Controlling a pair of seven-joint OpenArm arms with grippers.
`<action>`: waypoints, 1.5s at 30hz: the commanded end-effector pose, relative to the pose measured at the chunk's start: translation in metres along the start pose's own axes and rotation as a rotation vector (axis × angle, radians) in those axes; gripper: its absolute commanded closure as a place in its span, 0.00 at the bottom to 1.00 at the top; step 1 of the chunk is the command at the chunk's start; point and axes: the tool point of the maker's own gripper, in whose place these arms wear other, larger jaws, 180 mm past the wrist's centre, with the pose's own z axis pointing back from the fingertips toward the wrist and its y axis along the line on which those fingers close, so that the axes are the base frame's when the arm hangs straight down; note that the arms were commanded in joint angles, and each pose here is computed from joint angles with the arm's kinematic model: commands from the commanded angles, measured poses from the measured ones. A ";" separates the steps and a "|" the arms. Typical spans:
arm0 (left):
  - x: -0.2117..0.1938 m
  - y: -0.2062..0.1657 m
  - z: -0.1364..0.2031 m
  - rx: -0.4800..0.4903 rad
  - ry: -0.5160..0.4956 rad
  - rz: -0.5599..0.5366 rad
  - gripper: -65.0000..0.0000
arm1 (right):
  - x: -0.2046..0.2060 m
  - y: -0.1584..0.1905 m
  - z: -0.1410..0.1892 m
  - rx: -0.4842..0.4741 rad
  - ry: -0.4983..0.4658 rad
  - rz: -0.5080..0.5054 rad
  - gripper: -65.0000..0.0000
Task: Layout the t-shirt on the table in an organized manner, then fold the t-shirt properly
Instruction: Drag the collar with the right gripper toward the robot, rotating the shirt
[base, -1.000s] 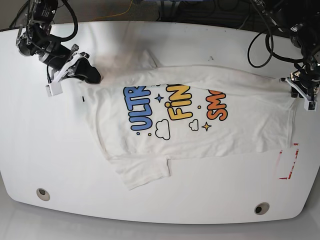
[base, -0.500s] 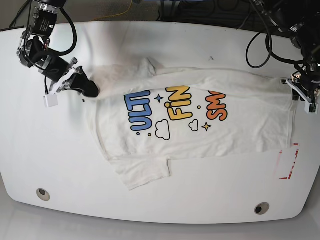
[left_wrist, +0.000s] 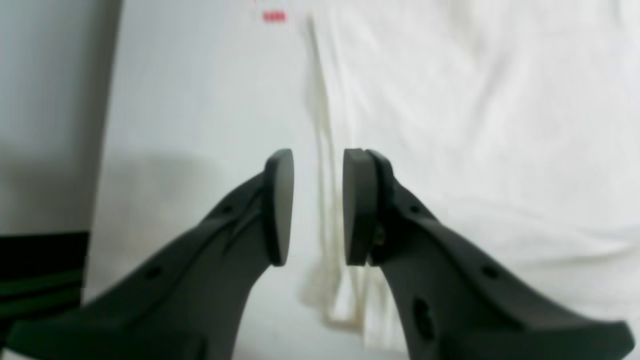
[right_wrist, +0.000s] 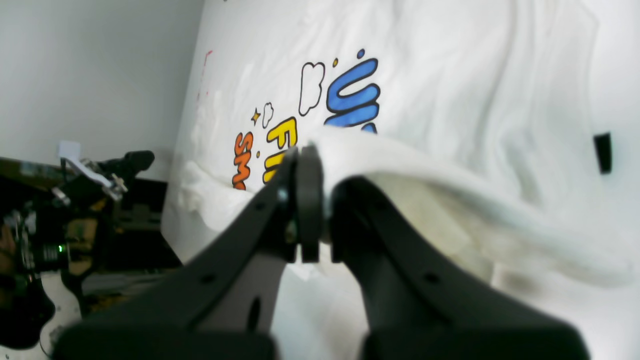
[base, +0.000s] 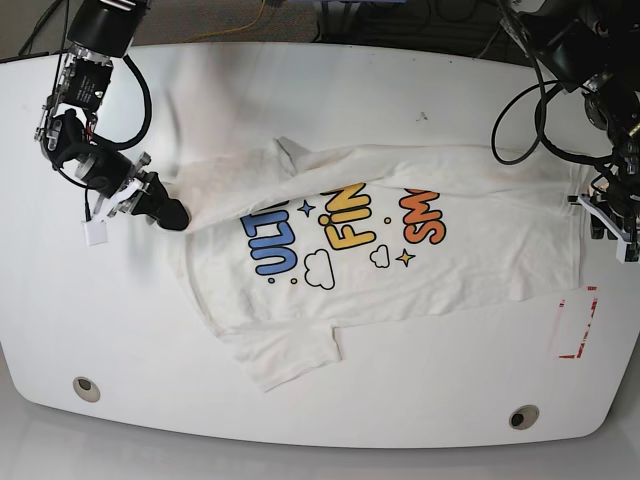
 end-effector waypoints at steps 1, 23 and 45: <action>0.017 0.007 0.004 0.017 -0.047 -0.009 0.77 | 0.022 0.002 0.001 0.021 -0.051 0.007 1.00; 0.016 -0.005 0.000 -0.014 -0.036 -0.042 0.77 | 0.063 -0.022 -0.036 0.052 -0.142 -0.156 1.00; 0.012 -0.016 -0.002 -0.038 -0.024 -0.069 0.54 | 0.059 -0.055 -0.055 -0.255 0.026 0.047 0.35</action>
